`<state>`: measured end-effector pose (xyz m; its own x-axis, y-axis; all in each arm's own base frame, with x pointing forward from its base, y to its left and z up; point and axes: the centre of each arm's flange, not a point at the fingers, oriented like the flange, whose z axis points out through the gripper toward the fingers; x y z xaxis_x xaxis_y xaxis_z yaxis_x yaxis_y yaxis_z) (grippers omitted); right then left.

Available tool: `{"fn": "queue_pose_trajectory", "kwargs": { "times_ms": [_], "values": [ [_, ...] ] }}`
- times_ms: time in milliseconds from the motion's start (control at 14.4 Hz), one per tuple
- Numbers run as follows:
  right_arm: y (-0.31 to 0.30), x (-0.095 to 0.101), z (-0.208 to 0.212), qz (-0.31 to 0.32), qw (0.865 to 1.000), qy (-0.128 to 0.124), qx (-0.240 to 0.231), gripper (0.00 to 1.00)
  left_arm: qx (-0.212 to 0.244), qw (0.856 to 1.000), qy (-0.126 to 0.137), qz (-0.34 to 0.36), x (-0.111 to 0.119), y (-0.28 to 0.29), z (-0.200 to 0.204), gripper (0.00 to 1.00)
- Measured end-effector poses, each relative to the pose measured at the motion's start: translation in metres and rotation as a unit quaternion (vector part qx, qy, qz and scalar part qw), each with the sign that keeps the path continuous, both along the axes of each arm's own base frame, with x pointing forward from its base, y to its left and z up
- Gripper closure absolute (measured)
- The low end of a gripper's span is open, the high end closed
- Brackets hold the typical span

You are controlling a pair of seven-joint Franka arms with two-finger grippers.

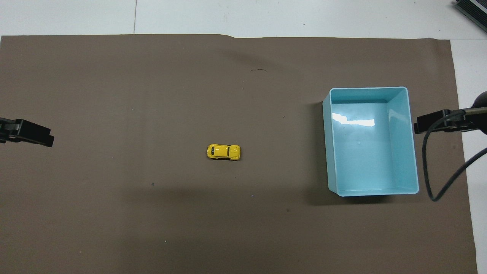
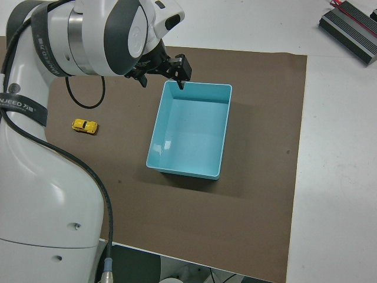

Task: Wind up and store yellow beetle car

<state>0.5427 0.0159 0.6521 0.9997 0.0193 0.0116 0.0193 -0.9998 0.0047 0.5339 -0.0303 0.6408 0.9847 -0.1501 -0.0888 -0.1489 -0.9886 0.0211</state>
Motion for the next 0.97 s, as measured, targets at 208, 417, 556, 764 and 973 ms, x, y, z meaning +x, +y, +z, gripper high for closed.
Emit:
{"fn": "queue_pose_trajectory", "kwargs": {
  "times_ms": [208, 417, 556, 764, 973],
  "values": [
    [0.0, 0.0, 0.0, 0.0, 1.0, 0.0, 0.0, 0.0, 0.0, 1.0, -0.002, 0.0, -0.001, 0.0, 0.002, 0.0],
    [0.0, 0.0, 0.0, 0.0, 1.0, 0.0, 0.0, 0.0, -0.001, 1.0, -0.007, 0.0, 0.0, 0.0, 0.003, 0.0],
    [0.0, 0.0, 0.0, 0.0, 1.0, 0.0, 0.0, 0.0, -0.001, 1.0, -0.011, -0.001, 0.001, -0.001, 0.003, 0.0],
    [0.0, 0.0, 0.0, 0.0, 1.0, 0.0, 0.0, 0.0, -0.001, 1.0, -0.007, -0.012, 0.004, -0.008, -0.003, 0.0],
    [0.0, 0.0, 0.0, 0.0, 1.0, 0.0, 0.0, 0.0, -0.016, 0.996, -0.015, -0.085, 0.015, -0.03, -0.013, 0.0]
  ]
}}
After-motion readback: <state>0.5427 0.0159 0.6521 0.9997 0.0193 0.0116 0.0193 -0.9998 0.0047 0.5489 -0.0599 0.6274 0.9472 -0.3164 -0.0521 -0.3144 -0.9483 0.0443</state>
